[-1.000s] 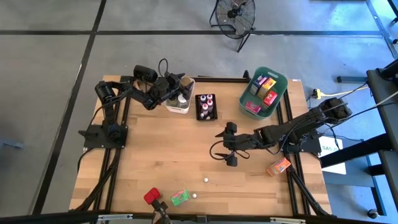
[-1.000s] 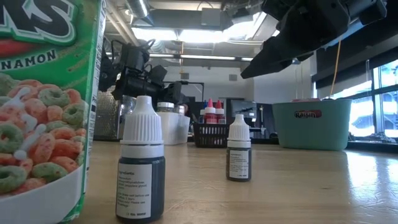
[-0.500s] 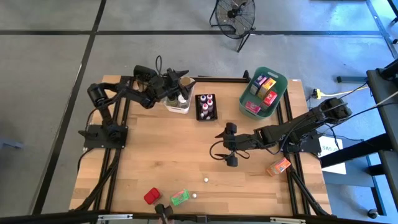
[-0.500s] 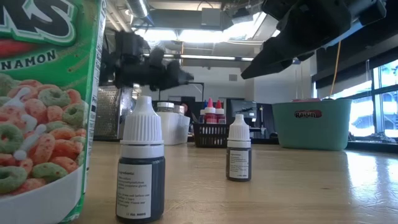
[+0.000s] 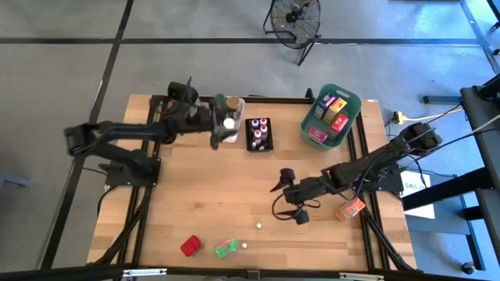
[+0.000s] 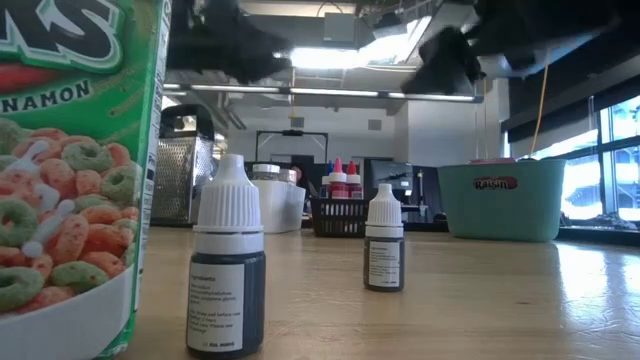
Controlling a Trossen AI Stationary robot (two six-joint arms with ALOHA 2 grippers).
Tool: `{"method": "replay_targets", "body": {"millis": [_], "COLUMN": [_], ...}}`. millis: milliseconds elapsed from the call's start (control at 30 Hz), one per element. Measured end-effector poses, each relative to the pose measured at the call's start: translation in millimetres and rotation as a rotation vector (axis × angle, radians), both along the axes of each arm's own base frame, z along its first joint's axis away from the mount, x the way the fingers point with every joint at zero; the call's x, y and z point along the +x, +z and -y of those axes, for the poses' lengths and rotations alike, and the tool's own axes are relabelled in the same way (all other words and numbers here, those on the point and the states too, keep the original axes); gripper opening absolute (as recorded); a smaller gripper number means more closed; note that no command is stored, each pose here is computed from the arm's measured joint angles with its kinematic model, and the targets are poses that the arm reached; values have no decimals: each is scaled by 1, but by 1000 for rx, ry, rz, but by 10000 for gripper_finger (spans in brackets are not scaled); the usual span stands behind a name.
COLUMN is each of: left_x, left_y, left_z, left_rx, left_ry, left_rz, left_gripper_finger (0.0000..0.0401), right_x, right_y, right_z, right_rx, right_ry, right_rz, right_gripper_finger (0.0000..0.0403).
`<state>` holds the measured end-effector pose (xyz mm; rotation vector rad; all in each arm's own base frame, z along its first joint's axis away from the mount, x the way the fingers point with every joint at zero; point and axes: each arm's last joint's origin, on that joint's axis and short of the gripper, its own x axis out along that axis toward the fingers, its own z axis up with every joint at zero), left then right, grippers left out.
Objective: Pick & Place Kitchen Items
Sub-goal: Put the small green food coloring bottle into the black bin
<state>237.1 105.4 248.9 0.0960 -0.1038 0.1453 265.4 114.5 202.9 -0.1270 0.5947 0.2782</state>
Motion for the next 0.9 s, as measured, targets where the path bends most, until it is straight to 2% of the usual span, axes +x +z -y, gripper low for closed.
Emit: {"method": "replay_targets", "body": {"millis": [133, 300, 467, 667, 900], "left_x": [-12, -33, -48, -50, -49], "left_y": [13, 19, 13, 8, 6], "left_z": [34, 71, 98, 118, 122], "left_rx": [29, 44, -14, -28, -38], "left_ry": [-47, -33, -61, -149, -169], "left_rz": [-94, -230, -360, -415, -429], "left_gripper_finger": [349, 349, 349, 349, 349], "right_x": [11, 31, 57, 86, 108], "right_y": [16, 19, 9, 6, 8], "right_z": [-5, -14, -21, -32, -46], "right_rx": [7, -28, -42, -50, -33], "right_ry": [5, 32, 64, 114, 194], "right_rz": [11, -130, -295, -432, -585], "right_gripper_finger": [384, 384, 384, 384, 384]}}
